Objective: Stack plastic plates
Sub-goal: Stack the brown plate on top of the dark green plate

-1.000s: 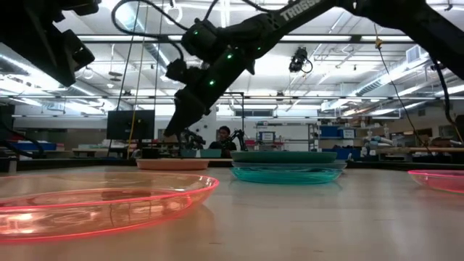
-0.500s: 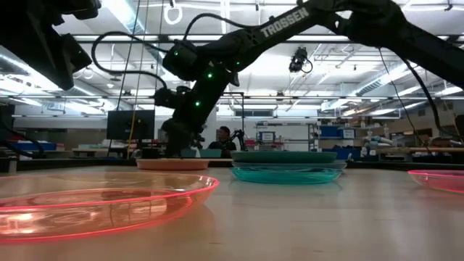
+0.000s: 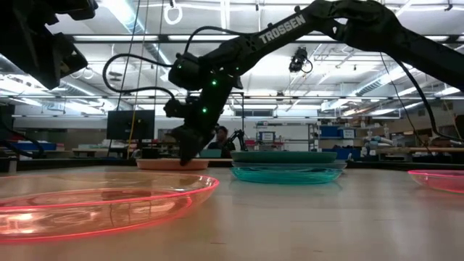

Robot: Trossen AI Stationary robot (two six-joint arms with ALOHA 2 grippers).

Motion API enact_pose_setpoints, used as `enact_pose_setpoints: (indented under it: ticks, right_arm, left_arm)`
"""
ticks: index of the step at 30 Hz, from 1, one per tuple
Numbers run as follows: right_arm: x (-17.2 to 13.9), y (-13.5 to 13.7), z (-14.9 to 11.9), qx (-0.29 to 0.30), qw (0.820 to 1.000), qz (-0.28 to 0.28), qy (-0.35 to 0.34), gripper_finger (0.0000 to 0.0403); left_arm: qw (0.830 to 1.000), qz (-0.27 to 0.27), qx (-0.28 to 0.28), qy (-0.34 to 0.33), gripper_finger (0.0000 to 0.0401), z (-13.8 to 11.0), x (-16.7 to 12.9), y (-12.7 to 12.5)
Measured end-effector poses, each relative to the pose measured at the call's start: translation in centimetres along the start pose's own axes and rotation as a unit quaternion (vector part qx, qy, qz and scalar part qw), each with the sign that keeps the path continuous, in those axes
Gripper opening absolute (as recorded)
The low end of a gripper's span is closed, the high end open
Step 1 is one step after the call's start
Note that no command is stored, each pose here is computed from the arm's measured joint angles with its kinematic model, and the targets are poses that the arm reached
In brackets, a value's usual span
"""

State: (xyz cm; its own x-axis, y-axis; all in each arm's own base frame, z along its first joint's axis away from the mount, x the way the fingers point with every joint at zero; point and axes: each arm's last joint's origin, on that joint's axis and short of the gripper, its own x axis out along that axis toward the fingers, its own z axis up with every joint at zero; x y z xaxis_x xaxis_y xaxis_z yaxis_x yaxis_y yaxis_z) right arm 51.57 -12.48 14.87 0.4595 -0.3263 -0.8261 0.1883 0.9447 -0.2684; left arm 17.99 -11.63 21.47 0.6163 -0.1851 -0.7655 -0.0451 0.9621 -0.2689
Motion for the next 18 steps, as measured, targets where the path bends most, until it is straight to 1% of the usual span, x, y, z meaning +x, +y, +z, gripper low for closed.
enact_pose_setpoints:
  ticks: [7,11,18]
  right_arm:
    - [0.02,-0.04,-0.3,0.0,1.0,0.009,0.014,0.0118]
    - [0.04,-0.11,-0.44,-0.006,1.0,0.015,0.019,0.0091]
    - [0.06,-0.13,-0.5,-0.015,0.999,0.02,0.021,0.0039]
  left_arm:
    - [1.0,-0.003,0.0,0.002,0.0141,-0.01,0.0,-0.02]
    - [1.0,-0.014,-0.001,0.004,0.0141,0.04,0.0,-0.13]
    - [1.0,-0.015,-0.001,0.002,0.0141,0.07,0.0,-0.16]
